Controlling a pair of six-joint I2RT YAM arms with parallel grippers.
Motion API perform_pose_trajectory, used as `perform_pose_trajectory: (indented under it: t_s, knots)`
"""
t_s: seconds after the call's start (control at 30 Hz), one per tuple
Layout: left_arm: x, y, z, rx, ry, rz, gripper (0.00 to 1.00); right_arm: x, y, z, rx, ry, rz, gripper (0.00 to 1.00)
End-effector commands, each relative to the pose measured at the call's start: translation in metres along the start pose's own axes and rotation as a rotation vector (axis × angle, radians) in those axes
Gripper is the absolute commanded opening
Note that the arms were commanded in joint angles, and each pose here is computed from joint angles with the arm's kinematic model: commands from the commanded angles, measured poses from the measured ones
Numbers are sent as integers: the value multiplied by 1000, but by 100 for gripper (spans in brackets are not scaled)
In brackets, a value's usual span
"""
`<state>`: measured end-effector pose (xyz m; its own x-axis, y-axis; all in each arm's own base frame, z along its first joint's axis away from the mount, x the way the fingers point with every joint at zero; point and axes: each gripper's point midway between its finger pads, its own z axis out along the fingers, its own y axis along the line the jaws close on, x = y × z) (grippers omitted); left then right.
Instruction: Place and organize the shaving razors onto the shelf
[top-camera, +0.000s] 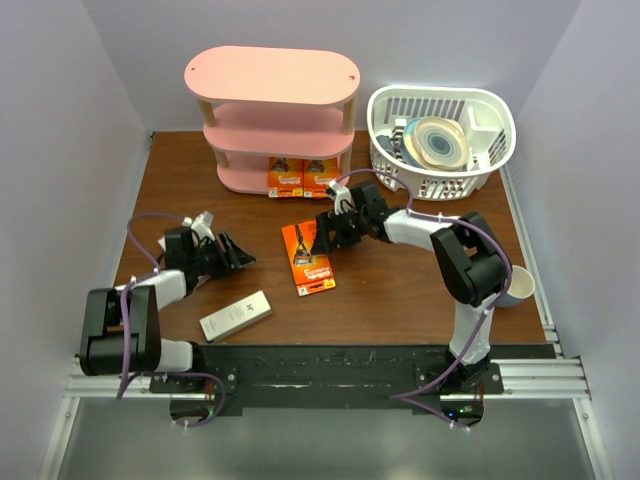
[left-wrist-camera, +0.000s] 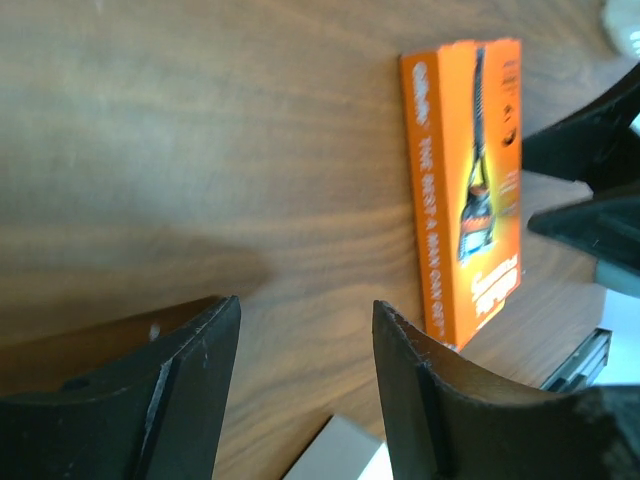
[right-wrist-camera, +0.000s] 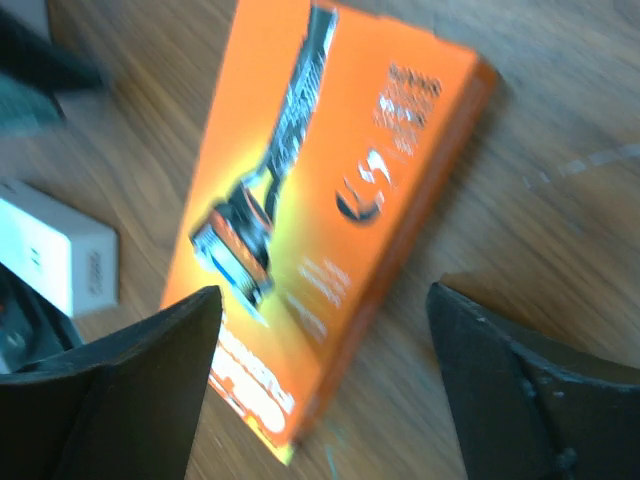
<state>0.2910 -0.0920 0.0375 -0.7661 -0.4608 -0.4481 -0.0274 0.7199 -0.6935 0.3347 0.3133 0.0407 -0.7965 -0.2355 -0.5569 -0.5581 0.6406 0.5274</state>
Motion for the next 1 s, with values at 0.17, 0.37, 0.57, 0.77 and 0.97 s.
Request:
perform_pose_trajectory:
  t_s: [0.17,0.37,0.57,0.77,0.97]
  knots:
    - [19,16,-21,-96,-36,69,56,8,7,63,76,46,284,63]
    - [35,0,-17,10,12,-35,59,7,-8,85,231,35,362,14]
    - [2,-41,9,166,-19,-20,57,3,-18,61,287,23,305,38]
    - [-21,-47,53,142,51,-49,43,22,-6,36,253,60,249,41]
    - [-56,-37,88,90,50,-57,24,33,13,44,186,84,236,36]
